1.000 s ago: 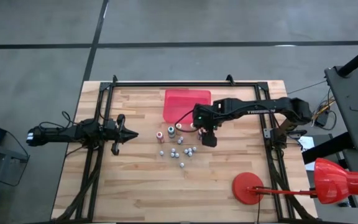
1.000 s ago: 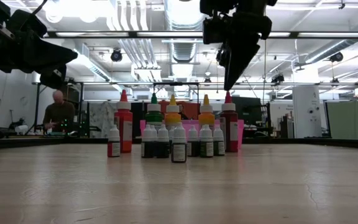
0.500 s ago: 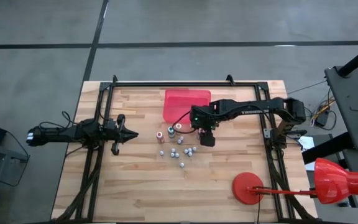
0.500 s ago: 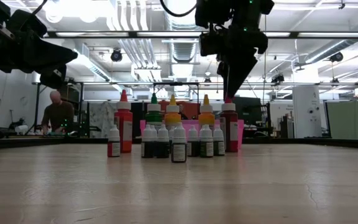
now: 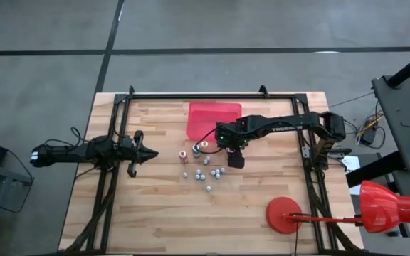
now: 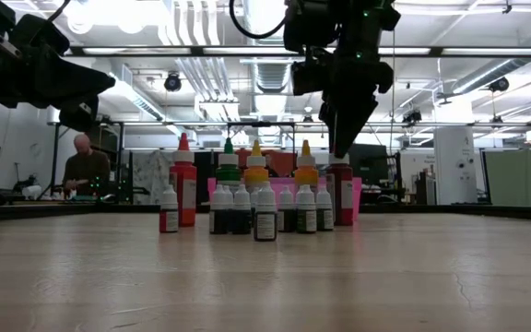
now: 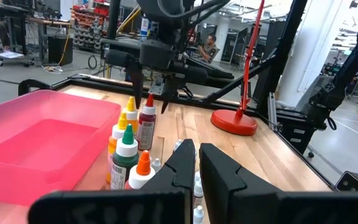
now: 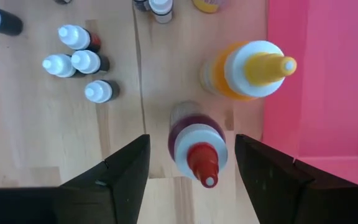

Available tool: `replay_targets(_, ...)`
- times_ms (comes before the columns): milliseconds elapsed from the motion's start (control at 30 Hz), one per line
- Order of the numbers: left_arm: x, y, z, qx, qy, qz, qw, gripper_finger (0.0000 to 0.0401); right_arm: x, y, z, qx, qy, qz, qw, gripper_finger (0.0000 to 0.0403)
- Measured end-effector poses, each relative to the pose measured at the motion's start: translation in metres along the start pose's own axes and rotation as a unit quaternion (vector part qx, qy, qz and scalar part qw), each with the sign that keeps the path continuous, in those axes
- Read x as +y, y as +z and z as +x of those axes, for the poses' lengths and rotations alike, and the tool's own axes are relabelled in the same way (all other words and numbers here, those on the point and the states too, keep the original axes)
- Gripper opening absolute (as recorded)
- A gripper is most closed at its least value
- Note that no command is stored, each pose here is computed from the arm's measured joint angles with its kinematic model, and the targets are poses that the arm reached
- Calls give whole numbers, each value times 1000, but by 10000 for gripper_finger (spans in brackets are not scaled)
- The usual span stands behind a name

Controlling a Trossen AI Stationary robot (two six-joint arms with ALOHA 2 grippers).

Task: Pick & Place food coloring
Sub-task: Put the large red food coloring bottle into the pink bin

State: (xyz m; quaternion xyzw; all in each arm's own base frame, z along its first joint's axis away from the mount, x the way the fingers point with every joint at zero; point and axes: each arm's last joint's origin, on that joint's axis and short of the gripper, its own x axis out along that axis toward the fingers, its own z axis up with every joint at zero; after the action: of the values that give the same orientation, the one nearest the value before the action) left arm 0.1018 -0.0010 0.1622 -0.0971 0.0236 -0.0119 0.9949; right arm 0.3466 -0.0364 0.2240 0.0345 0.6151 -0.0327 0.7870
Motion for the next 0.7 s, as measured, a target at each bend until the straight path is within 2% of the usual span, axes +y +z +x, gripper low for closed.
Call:
replay_targets(500, 0, 0, 0, 0, 0, 0, 1000, 0, -3, -4, 4, 9, 1, 5, 1000, 224)
replay_targets(700, 0, 0, 0, 0, 0, 0, 1000, 0, -3, -4, 6, 9, 2, 7, 1000, 188)
